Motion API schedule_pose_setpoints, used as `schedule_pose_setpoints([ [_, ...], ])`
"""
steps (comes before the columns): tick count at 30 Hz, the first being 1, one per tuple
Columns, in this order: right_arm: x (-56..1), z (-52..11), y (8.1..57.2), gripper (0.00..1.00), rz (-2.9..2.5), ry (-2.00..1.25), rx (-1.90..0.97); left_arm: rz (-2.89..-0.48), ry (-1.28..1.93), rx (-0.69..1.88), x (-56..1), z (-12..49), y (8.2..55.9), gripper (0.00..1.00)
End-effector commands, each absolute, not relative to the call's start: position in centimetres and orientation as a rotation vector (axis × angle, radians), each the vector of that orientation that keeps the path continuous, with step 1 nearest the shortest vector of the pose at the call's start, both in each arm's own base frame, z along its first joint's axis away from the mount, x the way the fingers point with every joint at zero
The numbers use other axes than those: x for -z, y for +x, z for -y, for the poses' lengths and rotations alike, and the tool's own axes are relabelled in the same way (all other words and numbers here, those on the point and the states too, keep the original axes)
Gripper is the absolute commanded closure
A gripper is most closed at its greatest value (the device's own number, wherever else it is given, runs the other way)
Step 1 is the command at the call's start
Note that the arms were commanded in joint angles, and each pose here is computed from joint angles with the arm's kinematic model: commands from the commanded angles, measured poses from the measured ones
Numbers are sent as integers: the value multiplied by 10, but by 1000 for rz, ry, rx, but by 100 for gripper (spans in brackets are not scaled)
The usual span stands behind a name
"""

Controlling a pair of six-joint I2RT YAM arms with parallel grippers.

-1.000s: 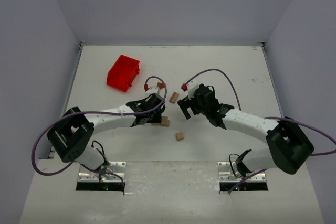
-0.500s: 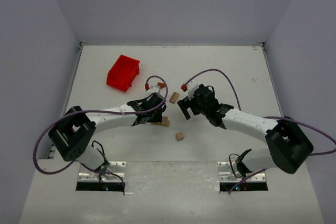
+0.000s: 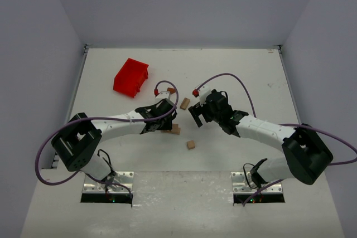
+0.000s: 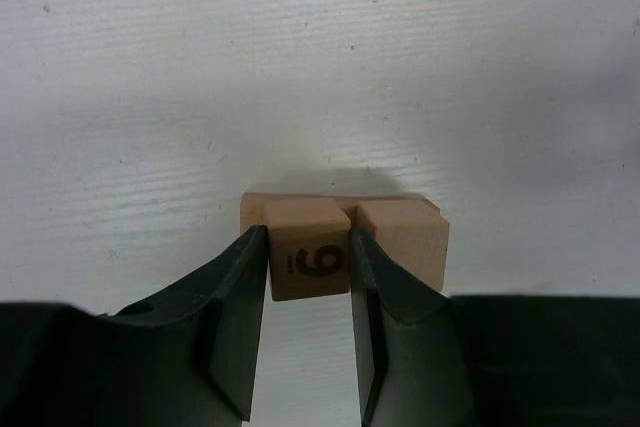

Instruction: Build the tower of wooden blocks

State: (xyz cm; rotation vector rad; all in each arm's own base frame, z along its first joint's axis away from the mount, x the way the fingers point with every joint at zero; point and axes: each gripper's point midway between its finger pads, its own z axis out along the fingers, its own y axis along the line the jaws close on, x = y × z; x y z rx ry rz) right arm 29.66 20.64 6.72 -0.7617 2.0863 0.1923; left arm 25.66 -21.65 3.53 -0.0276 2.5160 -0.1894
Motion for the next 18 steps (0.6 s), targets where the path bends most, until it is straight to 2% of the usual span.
schedule_pose_setpoints([
  [1, -84, -214, 307, 1, -2040, -745, -207, -2518, 1, 142, -38, 209, 252, 68],
  [18, -83, -214, 307, 1, -2045, -747, -205, -2509, 2, 131, -38, 207, 253, 69],
])
